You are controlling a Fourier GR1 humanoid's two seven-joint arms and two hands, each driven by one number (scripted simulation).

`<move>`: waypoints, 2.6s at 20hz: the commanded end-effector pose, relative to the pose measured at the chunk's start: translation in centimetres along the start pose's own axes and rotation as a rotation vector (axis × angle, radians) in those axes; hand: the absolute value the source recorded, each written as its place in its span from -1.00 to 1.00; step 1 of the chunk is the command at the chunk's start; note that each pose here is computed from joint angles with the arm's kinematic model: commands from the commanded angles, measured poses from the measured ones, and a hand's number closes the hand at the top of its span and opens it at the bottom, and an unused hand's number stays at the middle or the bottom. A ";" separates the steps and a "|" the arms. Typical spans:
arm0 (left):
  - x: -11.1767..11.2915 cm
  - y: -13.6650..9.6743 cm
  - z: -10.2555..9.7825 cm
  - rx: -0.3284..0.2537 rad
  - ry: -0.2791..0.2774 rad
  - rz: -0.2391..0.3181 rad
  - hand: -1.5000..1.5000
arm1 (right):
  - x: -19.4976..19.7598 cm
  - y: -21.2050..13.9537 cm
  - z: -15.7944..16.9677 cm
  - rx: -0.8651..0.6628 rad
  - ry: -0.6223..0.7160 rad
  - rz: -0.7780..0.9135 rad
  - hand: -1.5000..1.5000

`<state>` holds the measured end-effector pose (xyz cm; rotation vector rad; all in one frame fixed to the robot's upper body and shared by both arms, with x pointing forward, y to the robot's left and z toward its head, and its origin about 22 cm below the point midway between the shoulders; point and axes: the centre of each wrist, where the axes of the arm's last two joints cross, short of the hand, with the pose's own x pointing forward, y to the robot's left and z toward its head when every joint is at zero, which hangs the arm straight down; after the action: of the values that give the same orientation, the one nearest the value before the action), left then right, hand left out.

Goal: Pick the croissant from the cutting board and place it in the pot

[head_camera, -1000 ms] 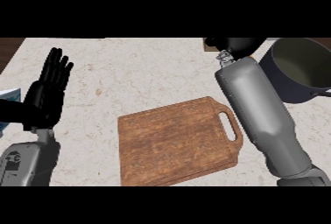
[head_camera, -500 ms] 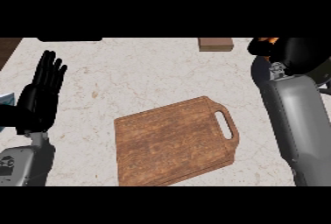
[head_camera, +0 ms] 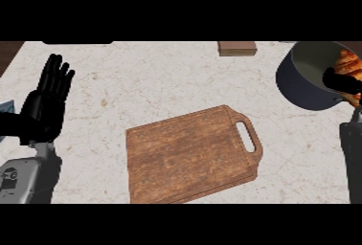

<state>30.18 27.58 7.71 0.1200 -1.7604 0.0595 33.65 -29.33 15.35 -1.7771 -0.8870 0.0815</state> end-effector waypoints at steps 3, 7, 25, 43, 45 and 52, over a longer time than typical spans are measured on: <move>-0.8 -0.4 0.1 -0.009 0.000 -0.005 0.00 | -6.7 1.0 -3.5 0.005 0.011 0.014 1.00; 0.5 0.6 0.5 -0.018 0.001 -0.009 0.00 | -7.3 3.1 -3.8 0.021 0.039 0.028 1.00; 0.3 -0.6 -0.2 -0.004 -0.003 0.006 0.00 | -7.8 7.3 -5.4 0.212 0.001 -0.392 -1.00; -1.8 -0.6 1.2 0.005 -0.004 -0.002 0.00 | -18.2 1.9 -4.6 -0.060 0.199 -0.835 -1.00; -0.4 -0.2 0.1 -0.015 -0.002 0.009 0.00 | -19.8 0.9 -4.8 -0.074 0.197 -0.850 -1.00; 0.2 -0.9 0.1 -0.014 0.009 -0.010 0.00 | -27.0 -3.0 -2.4 -0.118 0.204 -0.835 -1.00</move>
<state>30.13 27.01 7.79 0.1171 -1.7537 0.0521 17.73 -46.48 8.50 -1.3386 -1.4223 -0.6893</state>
